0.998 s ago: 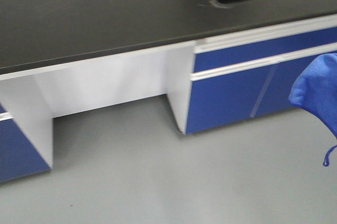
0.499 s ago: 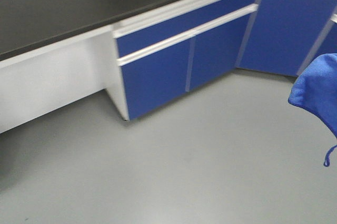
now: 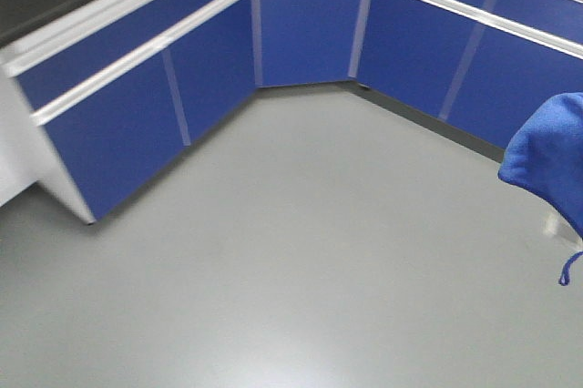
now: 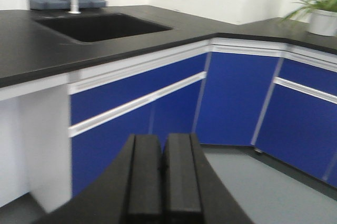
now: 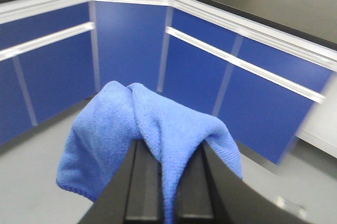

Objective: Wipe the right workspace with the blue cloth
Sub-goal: 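Drive the base to the other bench holding the cloth in the right gripper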

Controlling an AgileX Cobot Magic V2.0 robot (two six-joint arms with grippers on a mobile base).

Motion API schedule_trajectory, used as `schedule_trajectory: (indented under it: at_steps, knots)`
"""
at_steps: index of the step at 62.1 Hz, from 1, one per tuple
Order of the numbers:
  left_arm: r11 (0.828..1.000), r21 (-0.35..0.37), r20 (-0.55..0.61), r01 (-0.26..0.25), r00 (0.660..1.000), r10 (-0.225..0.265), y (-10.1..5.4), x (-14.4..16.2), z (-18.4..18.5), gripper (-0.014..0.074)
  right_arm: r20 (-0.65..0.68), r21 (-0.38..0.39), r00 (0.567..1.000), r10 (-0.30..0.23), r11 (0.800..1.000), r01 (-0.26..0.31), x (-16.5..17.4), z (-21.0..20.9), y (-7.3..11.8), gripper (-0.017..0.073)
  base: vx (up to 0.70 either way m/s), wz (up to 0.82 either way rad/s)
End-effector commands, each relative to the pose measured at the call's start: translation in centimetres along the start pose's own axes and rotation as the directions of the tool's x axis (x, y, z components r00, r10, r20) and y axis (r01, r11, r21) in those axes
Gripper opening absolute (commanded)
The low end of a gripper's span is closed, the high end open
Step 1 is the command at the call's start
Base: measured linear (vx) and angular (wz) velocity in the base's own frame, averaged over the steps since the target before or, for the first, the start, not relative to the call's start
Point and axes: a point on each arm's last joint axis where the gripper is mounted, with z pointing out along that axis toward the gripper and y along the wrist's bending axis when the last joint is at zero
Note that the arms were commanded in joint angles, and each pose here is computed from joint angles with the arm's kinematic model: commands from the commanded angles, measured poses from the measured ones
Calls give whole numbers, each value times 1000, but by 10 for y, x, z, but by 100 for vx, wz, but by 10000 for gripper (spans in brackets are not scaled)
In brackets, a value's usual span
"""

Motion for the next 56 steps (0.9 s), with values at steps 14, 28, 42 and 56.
schedule_trajectory:
  at_steps: [14,28,42,56]
  knots:
    - [1000,19,69,8,998,-9,-1,2,0,-6,100,13,995,-4,1000,3,-15,-4,-2,0,-16,-62]
    - [1000,19,69,8,998,-9,-1,2,0,-6,100,13,995,-4,1000,3,-15,-4,-2,0,-16,-65]
    - [1000,19,69,8,998,-9,-1,2,0,-6,100,13,995,-4,1000,3,-15,-4,-2,0,-15,-58]
    - [1000,19,69,8,998,-9,-1,2,0,-6,100,10,995,2,1000,-3,-15,-4,-2,0,-11,-40]
